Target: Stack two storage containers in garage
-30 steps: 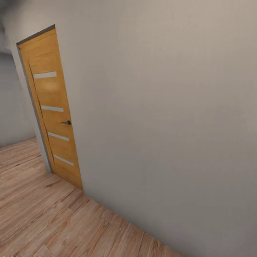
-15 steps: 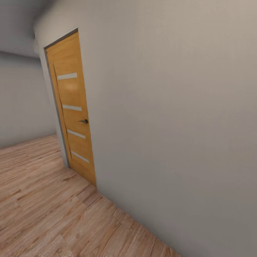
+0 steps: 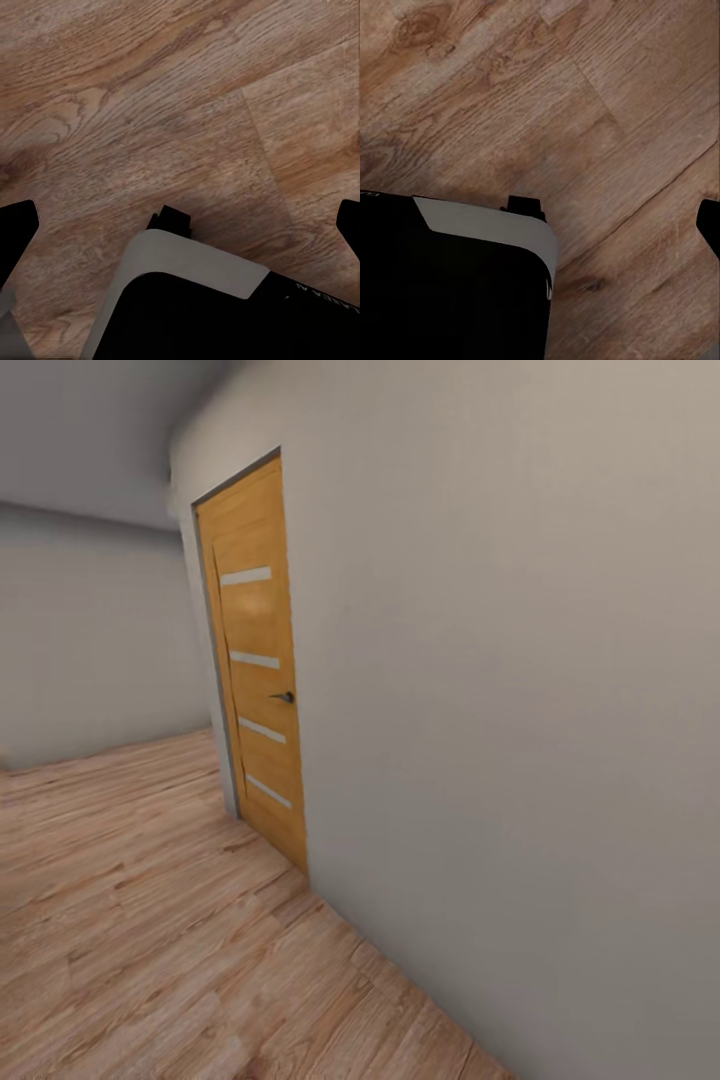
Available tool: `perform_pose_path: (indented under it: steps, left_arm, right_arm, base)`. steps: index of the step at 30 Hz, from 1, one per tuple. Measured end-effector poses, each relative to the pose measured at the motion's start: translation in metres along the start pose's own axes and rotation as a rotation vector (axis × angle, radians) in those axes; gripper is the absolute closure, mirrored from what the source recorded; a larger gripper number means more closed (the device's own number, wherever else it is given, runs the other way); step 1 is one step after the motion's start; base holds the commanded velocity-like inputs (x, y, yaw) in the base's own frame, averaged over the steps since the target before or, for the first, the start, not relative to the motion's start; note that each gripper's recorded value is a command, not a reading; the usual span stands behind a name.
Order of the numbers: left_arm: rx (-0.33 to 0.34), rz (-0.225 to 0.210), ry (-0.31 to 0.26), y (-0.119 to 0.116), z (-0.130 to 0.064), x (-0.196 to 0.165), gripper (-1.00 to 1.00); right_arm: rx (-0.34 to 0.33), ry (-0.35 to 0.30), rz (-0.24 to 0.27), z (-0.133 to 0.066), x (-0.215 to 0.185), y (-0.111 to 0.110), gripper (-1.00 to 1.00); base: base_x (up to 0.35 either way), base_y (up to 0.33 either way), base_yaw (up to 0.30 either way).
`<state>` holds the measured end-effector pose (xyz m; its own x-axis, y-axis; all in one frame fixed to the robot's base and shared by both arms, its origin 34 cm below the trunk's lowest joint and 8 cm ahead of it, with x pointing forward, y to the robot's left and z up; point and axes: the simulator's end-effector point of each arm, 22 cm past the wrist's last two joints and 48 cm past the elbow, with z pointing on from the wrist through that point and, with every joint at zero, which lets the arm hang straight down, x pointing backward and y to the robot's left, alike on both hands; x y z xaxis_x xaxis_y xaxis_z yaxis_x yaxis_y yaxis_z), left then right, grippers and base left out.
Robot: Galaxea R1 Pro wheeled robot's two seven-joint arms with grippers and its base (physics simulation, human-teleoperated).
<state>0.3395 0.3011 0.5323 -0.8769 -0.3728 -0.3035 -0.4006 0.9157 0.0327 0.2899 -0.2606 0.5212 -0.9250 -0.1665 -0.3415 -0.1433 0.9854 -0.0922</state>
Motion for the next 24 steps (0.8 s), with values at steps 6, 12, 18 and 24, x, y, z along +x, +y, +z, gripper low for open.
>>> perform_pose_path:
  steps: [6, 12, 18, 24]
  left_arm:
    - [0.002, 0.000, -0.001, -0.0011, -0.0001, -0.0003, -1.00]
    - [0.002, 0.001, -0.001, -0.0013, -0.0001, -0.0003, -1.00]
    - [0.002, 0.000, -0.001, -0.0013, -0.0001, -0.0003, -1.00]
    - [0.000, -0.002, 0.000, -0.0002, 0.0000, -0.0003, -1.00]
  right_arm:
    - [-0.001, 0.000, 0.000, 0.0000, -0.0001, 0.0008, -1.00]
    - [-0.002, 0.004, -0.003, 0.0000, 0.0007, 0.0013, -1.00]
    - [-0.003, 0.007, -0.005, 0.0000, 0.0014, 0.0014, -1.00]
    - [-0.003, 0.005, -0.006, 0.0000, 0.0010, 0.0014, -1.00]
  base:
    - [0.000, 0.000, 0.289]
    - [0.000, 0.000, 0.289]
    - [0.000, 0.000, 0.289]
    - [0.000, 0.000, 0.289]
